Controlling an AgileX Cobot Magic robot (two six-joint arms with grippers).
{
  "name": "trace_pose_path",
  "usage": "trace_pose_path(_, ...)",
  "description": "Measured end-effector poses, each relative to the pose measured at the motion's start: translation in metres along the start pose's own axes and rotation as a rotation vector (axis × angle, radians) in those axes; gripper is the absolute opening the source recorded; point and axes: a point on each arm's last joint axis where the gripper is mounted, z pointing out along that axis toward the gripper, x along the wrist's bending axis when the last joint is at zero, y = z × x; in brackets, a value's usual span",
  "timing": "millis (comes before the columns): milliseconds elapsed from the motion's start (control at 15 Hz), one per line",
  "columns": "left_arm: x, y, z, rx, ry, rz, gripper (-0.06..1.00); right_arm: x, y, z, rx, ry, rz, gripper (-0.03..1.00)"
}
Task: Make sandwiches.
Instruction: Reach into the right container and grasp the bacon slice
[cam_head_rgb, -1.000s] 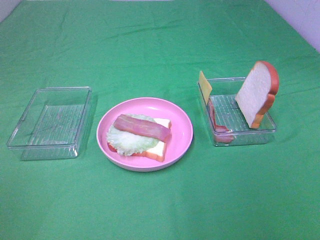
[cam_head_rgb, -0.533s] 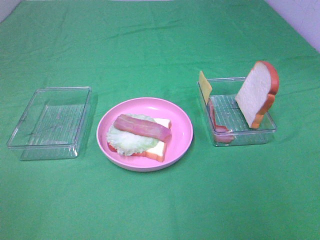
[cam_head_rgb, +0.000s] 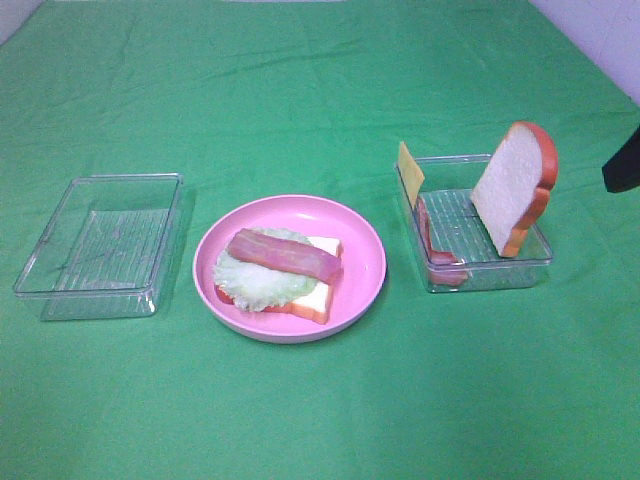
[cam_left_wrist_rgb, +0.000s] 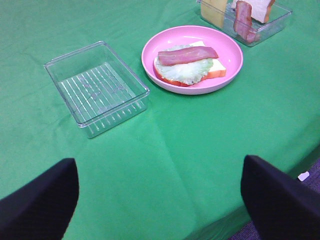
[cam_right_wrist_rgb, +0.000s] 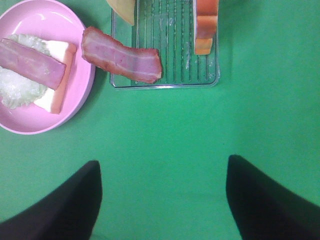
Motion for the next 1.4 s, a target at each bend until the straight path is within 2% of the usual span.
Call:
trace_pose_path(133,0.0,0.0,0.0,0.0,-0.001,0.0,0.83,0.0,0.027,0.013,0.083,0.015,-0.01,0.66)
trace_pose_path(267,0.0,0.0,0.0,0.0,-0.001,0.0,0.83,0.015,0.045,0.029,0.16,0.004,-0.066,0.66)
trace_pose_path(333,0.0,0.0,0.0,0.0,-0.001,0.0,0.83,0.041,0.06,0.053,0.228,-0.056,-0.099,0.66)
trace_pose_path(467,0.0,0.0,0.0,0.0,-0.001,0.0,0.83,0.06,0.068,0.07,0.26,-0.094,-0.111,0.66)
trace_pose_path(667,0.0,0.0,0.0,-0.001,-0.001,0.0,0.83,0.091,0.083,0.1,0.283,-0.102,-0.116,0.66)
trace_pose_path(933,0.0,0.0,0.0,-0.001,-0.001,0.0,0.83,0.095,0.101,0.134,0.309,-0.119,-0.089,0.66)
trace_pose_path(1067,0.0,0.0,0.0,-0.001,-0.001,0.0,0.83,0.1,0.109,0.159,0.357,-0.143,-0.091,0.66)
trace_pose_path(1267,0.0,0.0,0.0,-0.001,-0.001,0.0,0.83,0.097,0.106,0.18,0.43,-0.167,-0.091,0.66)
trace_pose_path(1400,0.0,0.0,0.0,-0.001,-0.001,0.0,0.83,0.094,0.105,0.191,0.442,-0.18,-0.093,0.66)
